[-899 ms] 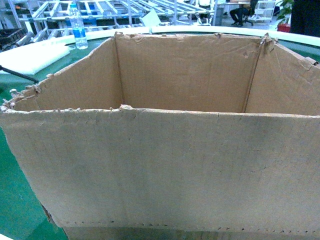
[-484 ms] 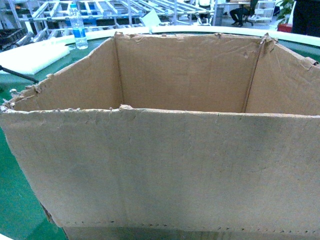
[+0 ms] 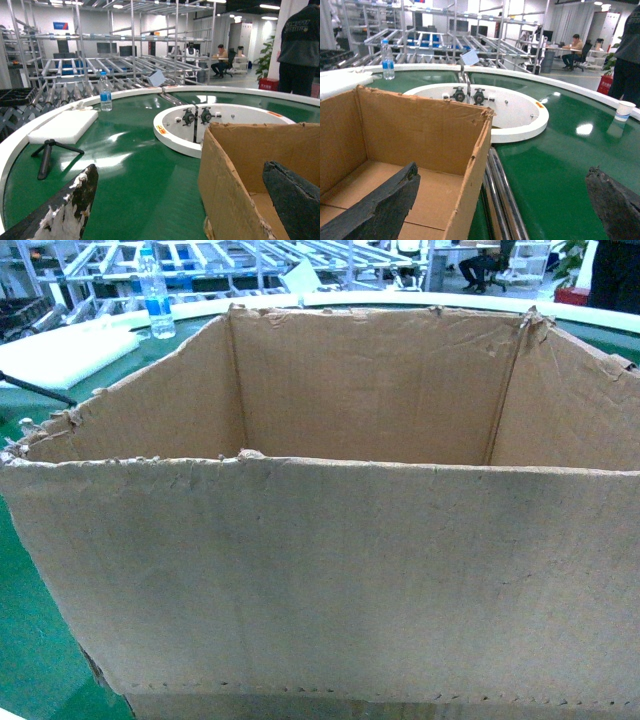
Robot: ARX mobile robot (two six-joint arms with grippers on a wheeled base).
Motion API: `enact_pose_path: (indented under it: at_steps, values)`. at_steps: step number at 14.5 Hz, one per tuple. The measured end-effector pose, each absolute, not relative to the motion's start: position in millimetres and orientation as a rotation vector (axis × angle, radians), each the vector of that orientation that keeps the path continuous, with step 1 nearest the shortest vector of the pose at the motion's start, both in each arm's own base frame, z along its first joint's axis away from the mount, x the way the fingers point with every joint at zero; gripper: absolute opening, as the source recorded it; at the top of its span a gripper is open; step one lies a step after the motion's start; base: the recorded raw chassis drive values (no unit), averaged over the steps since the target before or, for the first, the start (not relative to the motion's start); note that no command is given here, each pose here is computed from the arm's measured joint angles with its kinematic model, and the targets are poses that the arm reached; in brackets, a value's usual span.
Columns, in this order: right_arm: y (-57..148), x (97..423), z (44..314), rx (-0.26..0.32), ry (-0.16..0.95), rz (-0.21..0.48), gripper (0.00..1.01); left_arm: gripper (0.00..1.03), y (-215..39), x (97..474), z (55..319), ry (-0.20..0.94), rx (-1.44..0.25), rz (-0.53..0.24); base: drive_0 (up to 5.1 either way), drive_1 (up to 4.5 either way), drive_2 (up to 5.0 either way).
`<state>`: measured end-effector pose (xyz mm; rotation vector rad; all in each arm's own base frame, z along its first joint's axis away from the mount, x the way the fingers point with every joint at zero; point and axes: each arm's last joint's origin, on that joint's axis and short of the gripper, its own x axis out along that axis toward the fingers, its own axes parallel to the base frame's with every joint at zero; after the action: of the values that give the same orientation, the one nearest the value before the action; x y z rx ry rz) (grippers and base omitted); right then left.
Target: Sort boxes to right shelf from conveyor
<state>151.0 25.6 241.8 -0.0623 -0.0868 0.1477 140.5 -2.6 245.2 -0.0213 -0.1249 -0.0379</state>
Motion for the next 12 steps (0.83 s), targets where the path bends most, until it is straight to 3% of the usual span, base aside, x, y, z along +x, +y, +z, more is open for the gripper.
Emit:
enact_pose_path:
  at_steps: [3,4,7,10,12]
  values:
    - [52.4,183.7,271.7,-0.171,-0.111,0.199,0.98,0.98,-7.3,177.6,274.6,-0.123,-0.004,-0.064,0.0,0.0,0.0]
    - [60.8,197.6,278.4,-0.212,-0.095,0.215,0.98,0.98,-11.4,191.0,278.8,-0.082,0.01,-0.11,0.0,0.0,0.0]
    - [76.8,244.6,264.9,-0.288,0.072,0.196,0.98,0.98,-26.9,234.0,280.6,0.074,0.019,-0.253,0.0,0.0,0.0]
    - [89.8,271.1,251.0,-0.314,0.232,0.223,0.98,0.98,-34.3,265.2,279.2,0.226,-0.069,-0.371,0.0,0.0,0.0]
    - [99.7,286.6,243.5,-0.278,0.326,0.224,0.98,0.98,-34.6,282.1,264.9,0.377,-0.155,-0.387,0.0,0.0,0.0]
